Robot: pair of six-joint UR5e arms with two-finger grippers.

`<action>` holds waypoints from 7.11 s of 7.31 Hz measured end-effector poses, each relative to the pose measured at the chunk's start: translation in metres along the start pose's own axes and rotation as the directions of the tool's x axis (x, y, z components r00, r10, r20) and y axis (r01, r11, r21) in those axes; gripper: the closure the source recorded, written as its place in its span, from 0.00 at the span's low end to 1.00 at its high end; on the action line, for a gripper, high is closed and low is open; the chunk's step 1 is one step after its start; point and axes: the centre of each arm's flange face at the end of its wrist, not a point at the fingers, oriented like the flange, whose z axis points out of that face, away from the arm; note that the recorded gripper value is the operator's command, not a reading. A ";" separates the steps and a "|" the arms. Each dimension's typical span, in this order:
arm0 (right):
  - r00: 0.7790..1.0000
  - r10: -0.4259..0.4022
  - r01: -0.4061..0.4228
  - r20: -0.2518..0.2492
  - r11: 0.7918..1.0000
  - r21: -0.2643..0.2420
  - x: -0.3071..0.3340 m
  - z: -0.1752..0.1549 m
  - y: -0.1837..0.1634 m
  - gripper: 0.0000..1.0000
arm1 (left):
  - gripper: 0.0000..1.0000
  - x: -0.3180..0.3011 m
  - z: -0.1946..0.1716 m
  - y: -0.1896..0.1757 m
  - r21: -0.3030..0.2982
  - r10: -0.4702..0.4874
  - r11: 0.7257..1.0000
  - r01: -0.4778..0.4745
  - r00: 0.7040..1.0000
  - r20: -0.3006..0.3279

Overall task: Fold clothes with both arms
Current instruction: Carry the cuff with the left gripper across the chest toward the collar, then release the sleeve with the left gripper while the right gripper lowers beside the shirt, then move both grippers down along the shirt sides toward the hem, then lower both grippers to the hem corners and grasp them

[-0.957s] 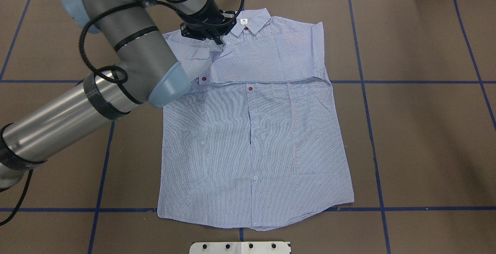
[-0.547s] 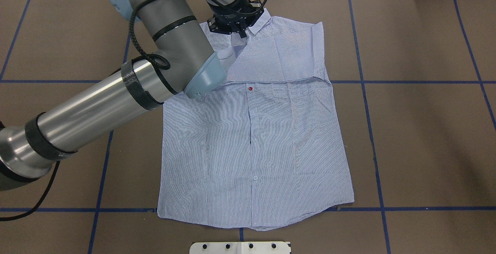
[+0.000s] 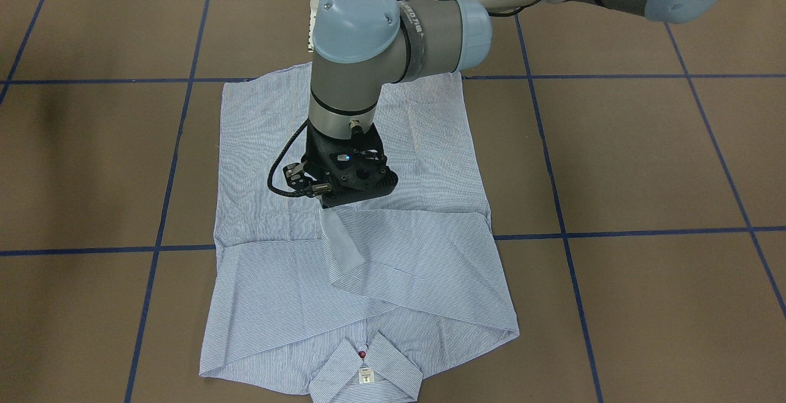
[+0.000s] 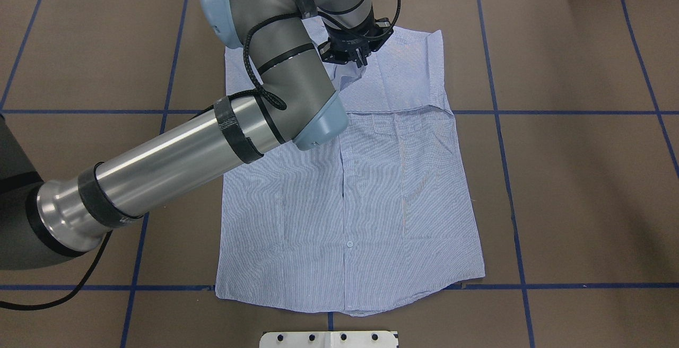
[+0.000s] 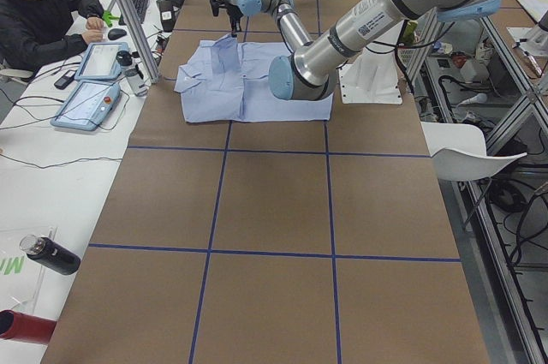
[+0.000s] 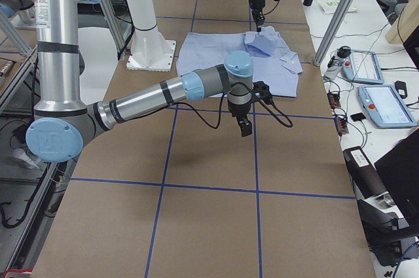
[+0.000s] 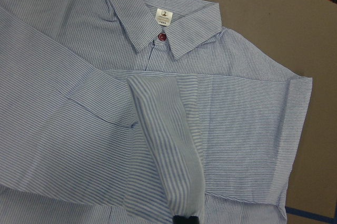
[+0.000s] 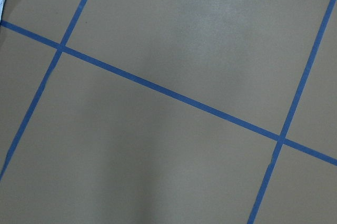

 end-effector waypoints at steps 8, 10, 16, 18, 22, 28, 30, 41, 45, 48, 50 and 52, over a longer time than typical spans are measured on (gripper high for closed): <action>0.983 0.177 -0.179 0.046 0.982 0.057 -0.041 0.011 -0.021 0.01 | 0.00 -0.005 0.002 0.048 -0.045 0.074 0.996 -0.078 0.994 -0.078; 0.958 0.262 -0.272 0.113 0.959 0.077 -0.107 0.035 -0.031 0.01 | 0.00 -0.117 -0.036 0.068 -0.042 0.186 0.981 -0.190 0.979 -0.079; 0.887 0.446 -0.455 0.123 0.889 0.060 -0.320 0.071 0.041 0.00 | 0.00 -0.333 -0.083 0.137 -0.025 0.286 0.957 -0.288 0.956 -0.071; 0.886 0.454 -0.461 0.093 0.882 0.092 -0.353 0.092 0.062 0.00 | 0.00 -0.369 -0.057 0.168 -0.011 0.259 0.965 -0.261 0.963 -0.074; 0.888 0.452 -0.459 0.089 0.883 0.098 -0.363 0.099 0.068 0.00 | 0.08 -0.385 0.019 0.211 -0.041 0.194 0.980 -0.193 0.981 0.015; 0.888 0.451 -0.459 0.088 0.883 0.098 -0.364 0.099 0.068 0.00 | 0.36 -0.379 0.054 0.242 -0.088 0.168 0.983 -0.163 0.985 0.050; 0.888 0.451 -0.459 0.089 0.883 0.098 -0.364 0.099 0.068 0.00 | 0.36 -0.383 0.058 0.252 -0.106 0.179 0.979 -0.172 0.982 0.059; 0.888 0.451 -0.458 0.089 0.883 0.098 -0.364 0.099 0.068 0.00 | 0.54 -0.395 0.063 0.273 -0.148 0.201 0.971 -0.188 0.977 0.076; 0.889 0.452 -0.458 0.081 0.884 0.094 -0.361 0.102 0.071 0.00 | 1.00 -0.396 0.061 0.278 -0.157 0.202 0.970 -0.188 0.976 0.077; 0.889 0.435 -0.450 0.139 0.888 0.097 -0.340 0.104 0.092 0.08 | 1.00 -0.396 0.056 0.277 -0.156 0.200 0.970 -0.188 0.977 0.070; 0.870 0.467 -0.484 0.156 0.869 0.103 -0.337 0.112 0.108 0.08 | 1.00 -0.392 0.049 0.277 -0.156 0.198 0.970 -0.188 0.979 0.053; 0.855 0.499 -0.516 0.140 0.844 0.149 -0.361 0.133 0.133 0.28 | 1.00 -0.387 0.041 0.278 -0.152 0.196 0.970 -0.188 0.980 0.034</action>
